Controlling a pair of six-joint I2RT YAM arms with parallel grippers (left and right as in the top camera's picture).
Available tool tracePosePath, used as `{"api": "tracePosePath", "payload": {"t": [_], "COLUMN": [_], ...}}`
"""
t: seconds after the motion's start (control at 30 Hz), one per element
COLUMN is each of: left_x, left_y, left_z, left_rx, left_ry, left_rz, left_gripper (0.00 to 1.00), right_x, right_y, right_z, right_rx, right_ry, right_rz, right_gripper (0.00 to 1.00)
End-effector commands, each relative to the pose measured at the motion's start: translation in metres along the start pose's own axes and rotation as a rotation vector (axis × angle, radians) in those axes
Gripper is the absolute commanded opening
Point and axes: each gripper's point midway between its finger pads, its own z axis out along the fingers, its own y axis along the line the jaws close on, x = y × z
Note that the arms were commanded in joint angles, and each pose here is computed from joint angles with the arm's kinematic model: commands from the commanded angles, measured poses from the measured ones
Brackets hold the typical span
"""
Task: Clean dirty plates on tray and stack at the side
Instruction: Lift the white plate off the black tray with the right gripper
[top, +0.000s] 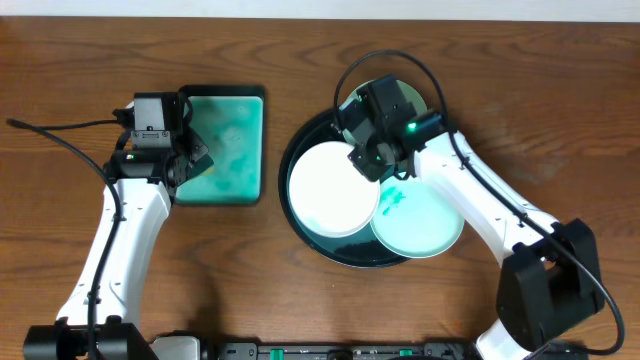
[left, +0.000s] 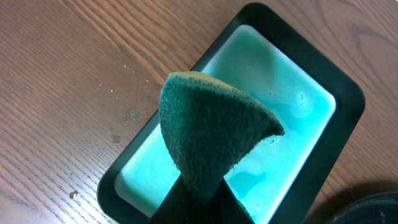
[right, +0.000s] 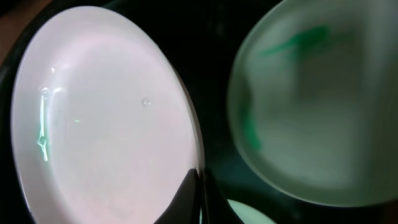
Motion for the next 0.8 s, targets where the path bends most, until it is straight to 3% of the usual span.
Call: {"api": "tracePosePath", "payload": {"t": [0.0, 0.23, 0.27, 0.3, 0.4, 0.57, 0.77], "left_x": [-0.002, -0.002, -0.002, -0.002, -0.002, -0.001, -0.001], "left_y": [0.004, 0.004, 0.004, 0.004, 0.004, 0.004, 0.005], "left_z": [-0.001, -0.001, -0.001, -0.001, -0.001, -0.001, -0.001], "left_rx": [-0.015, -0.015, -0.015, -0.015, -0.015, -0.017, -0.017], "left_ry": [-0.011, -0.010, -0.011, -0.011, -0.010, -0.008, -0.008], "left_rz": [-0.009, -0.008, -0.008, -0.008, -0.008, -0.008, -0.008], "left_gripper": [0.07, 0.07, 0.07, 0.07, 0.07, 0.07, 0.07], "right_x": [0.016, 0.035, 0.034, 0.033, 0.031, 0.034, 0.047], "right_y": [0.012, 0.011, 0.010, 0.010, 0.007, 0.001, 0.008], "right_z": [0.019, 0.057, 0.060, 0.062, 0.063, 0.062, 0.061], "right_rx": [-0.067, -0.058, -0.056, -0.054, -0.039, -0.006, -0.033], "right_ry": [0.025, 0.074, 0.069, 0.064, 0.057, 0.071, 0.127], "right_rz": [0.045, 0.115, 0.115, 0.114, 0.113, 0.113, 0.152], "right_gripper": [0.01, 0.01, 0.09, 0.30, 0.31, 0.45, 0.48]}}
